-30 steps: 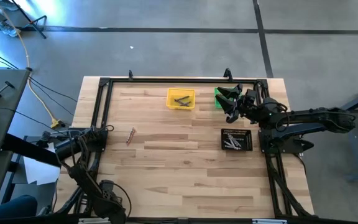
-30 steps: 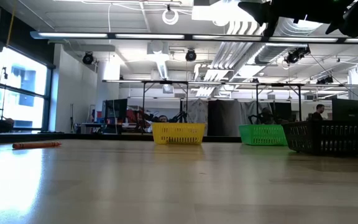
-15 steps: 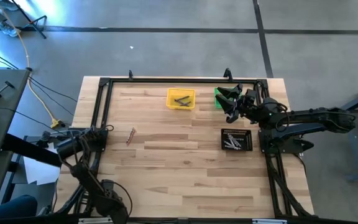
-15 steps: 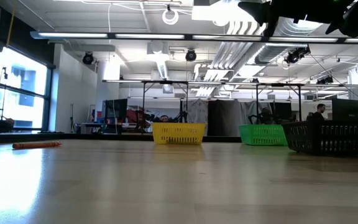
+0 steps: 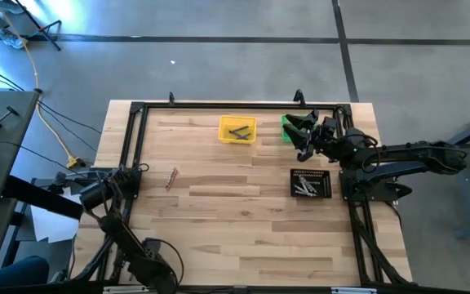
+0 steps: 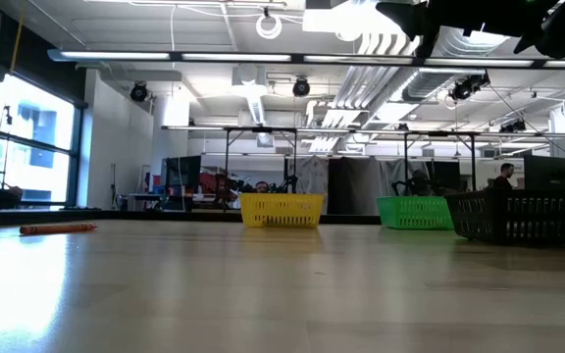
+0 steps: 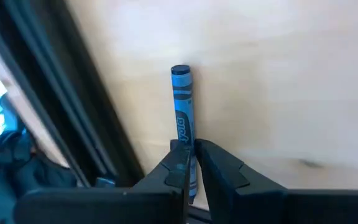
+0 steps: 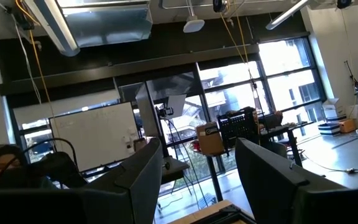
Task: Sort crayons
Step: Put the blue crayon into the yellow bin
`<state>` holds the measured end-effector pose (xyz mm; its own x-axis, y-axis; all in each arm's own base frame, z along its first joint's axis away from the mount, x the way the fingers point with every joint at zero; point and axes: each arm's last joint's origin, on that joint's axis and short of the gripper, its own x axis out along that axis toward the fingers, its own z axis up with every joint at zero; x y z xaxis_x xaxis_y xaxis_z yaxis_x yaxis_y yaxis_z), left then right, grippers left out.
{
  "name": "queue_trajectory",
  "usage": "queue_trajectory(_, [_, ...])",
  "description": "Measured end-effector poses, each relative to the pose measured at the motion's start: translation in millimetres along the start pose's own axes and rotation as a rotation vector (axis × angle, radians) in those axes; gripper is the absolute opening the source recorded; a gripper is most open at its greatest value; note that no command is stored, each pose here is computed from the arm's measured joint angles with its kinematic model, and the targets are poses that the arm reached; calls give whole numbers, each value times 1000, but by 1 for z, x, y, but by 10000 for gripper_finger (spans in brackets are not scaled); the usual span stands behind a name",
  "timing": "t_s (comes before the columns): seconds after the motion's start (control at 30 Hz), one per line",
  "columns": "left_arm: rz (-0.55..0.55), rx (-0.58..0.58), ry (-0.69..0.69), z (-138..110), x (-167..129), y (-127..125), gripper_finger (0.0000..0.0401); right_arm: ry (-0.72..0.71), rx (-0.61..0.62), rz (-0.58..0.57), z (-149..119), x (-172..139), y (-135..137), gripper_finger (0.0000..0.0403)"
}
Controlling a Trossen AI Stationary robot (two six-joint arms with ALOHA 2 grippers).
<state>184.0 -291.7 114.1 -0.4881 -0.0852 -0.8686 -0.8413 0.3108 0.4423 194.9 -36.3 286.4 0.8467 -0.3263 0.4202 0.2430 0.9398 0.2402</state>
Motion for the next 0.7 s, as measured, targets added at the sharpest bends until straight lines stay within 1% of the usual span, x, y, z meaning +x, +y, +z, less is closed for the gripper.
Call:
queue_trajectory(0.17, [-130,47,-49,-4,-19,-12,30,-1,0,0,0,0,0,197])
queue_trajectory(0.33, [-234,73,-122,2,-34,-22,30,-3,1,1,0,0,0,197])
queue_trajectory(0.43, [-252,99,-146,9,-39,-27,30,-3,1,0,0,0,0,197])
queue_trajectory(0.7, [-258,196,-164,33,-52,-40,30,-3,1,0,0,0,0,197])
